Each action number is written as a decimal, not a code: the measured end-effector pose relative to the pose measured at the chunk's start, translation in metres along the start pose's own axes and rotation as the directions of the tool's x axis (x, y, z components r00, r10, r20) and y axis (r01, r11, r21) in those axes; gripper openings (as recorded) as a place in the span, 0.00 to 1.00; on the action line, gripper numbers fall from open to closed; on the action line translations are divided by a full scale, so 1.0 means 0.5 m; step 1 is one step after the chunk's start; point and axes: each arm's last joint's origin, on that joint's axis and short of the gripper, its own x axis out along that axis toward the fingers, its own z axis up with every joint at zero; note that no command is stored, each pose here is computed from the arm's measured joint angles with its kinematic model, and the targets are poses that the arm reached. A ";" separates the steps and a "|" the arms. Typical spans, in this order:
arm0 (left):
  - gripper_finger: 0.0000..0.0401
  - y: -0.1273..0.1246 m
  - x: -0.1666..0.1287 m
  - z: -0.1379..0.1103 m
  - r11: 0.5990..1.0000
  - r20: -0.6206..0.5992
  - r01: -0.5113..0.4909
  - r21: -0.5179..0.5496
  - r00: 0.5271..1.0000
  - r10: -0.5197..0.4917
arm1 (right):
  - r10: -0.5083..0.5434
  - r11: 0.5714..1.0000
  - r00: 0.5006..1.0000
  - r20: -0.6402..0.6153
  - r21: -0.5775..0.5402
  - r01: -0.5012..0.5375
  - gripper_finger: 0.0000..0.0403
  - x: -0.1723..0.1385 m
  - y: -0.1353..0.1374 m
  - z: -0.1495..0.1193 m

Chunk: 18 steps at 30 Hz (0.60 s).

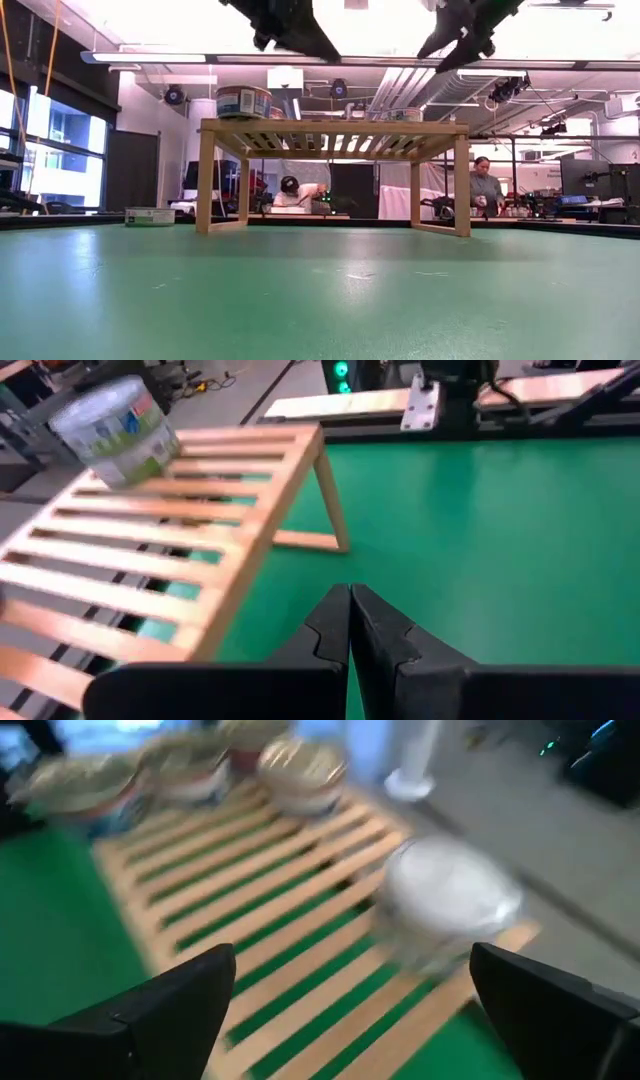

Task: Stack canned seafood by type on shelf
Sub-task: Stack the center green tuna can on top of the green tuna can on the shelf

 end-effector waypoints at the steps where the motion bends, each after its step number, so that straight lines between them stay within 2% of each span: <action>1: 0.00 -0.005 0.002 -0.011 1.000 0.004 0.002 -0.004 1.000 -0.001 | 0.029 1.000 0.999 -0.029 0.009 -0.029 0.99 0.001 0.009 -0.006; 4: 0.00 -0.017 0.005 -0.033 1.000 0.039 0.017 -0.018 0.999 -0.016 | 0.054 0.999 0.994 -0.097 0.002 -0.054 0.99 0.025 0.030 -0.017; 8: 0.00 -0.032 0.003 -0.067 0.999 0.007 0.036 -0.026 0.999 -0.036 | 0.050 0.998 0.987 -0.152 -0.027 -0.055 0.97 0.078 0.046 -0.023; 15: 0.00 -0.058 -0.008 -0.115 0.997 -0.039 0.057 -0.048 0.997 -0.059 | -0.010 1.000 0.975 -0.224 -0.025 0.004 0.89 0.150 0.028 -0.034; 18: 0.00 -0.066 -0.013 -0.132 0.998 -0.050 0.046 -0.049 0.998 -0.049 | -0.051 0.999 0.976 -0.213 -0.017 0.048 0.87 0.167 0.017 -0.033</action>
